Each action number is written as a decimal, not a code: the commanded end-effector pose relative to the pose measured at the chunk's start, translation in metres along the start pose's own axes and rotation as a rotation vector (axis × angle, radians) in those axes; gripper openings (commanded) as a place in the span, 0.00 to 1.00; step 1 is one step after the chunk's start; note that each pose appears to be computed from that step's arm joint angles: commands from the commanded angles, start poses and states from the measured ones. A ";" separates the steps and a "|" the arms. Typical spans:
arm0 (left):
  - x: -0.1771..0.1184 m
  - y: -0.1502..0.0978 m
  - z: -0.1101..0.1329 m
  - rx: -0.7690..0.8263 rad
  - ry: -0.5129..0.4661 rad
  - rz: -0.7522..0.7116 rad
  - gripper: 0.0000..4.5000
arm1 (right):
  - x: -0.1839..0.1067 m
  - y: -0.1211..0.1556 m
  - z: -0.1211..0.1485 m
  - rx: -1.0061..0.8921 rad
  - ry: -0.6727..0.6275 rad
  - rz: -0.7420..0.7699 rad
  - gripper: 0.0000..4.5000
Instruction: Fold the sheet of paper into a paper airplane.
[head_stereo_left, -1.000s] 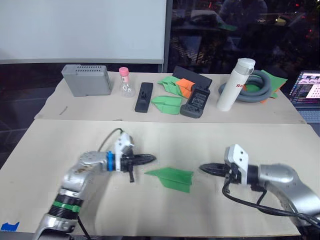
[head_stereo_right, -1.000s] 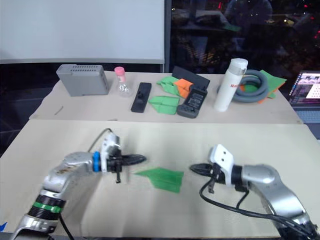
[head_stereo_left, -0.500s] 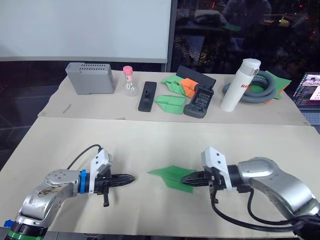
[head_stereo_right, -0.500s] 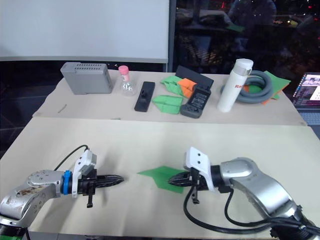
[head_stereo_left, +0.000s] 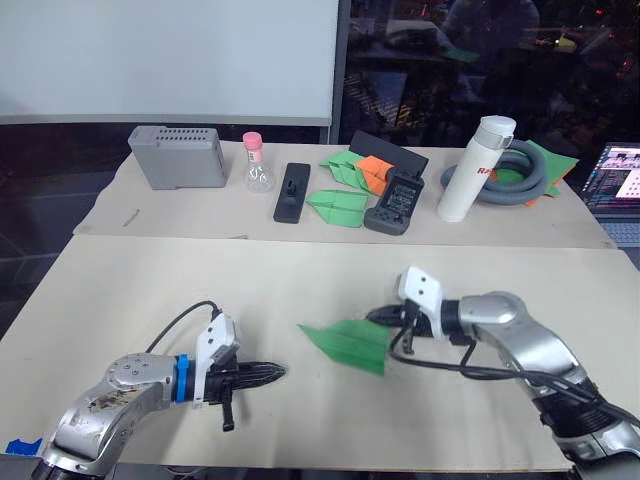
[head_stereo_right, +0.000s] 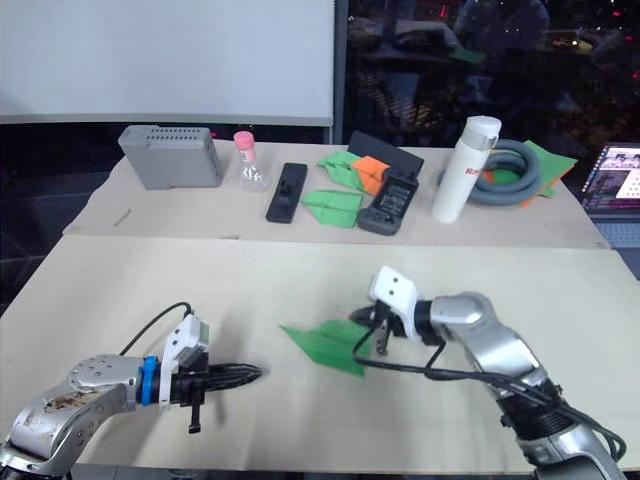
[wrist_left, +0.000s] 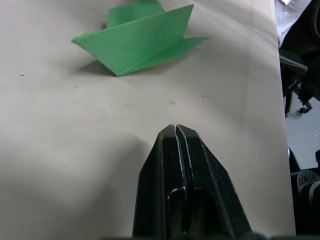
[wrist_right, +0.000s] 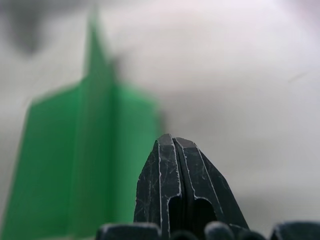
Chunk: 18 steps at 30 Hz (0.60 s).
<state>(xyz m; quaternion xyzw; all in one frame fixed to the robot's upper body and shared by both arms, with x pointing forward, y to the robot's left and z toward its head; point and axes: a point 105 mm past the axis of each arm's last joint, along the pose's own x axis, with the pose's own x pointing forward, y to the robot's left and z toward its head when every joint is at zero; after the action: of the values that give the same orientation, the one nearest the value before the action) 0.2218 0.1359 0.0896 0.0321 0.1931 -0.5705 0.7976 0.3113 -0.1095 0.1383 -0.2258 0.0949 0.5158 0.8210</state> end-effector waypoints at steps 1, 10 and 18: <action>0.004 0.000 0.010 0.037 -0.020 -0.014 0.00 | -0.012 -0.007 0.040 0.015 -0.134 -0.018 0.00; 0.010 0.011 0.014 0.079 -0.024 0.011 0.00 | -0.014 0.040 0.036 -0.027 0.087 0.218 0.59; 0.010 0.011 0.009 0.082 -0.012 0.025 0.00 | 0.006 0.058 0.034 -0.147 0.218 0.237 0.89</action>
<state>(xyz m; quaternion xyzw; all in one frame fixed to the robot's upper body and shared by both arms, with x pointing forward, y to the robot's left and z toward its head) 0.2372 0.1301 0.0877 0.0568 0.1777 -0.5643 0.8042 0.2600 -0.0724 0.1411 -0.3102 0.1876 0.5923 0.7196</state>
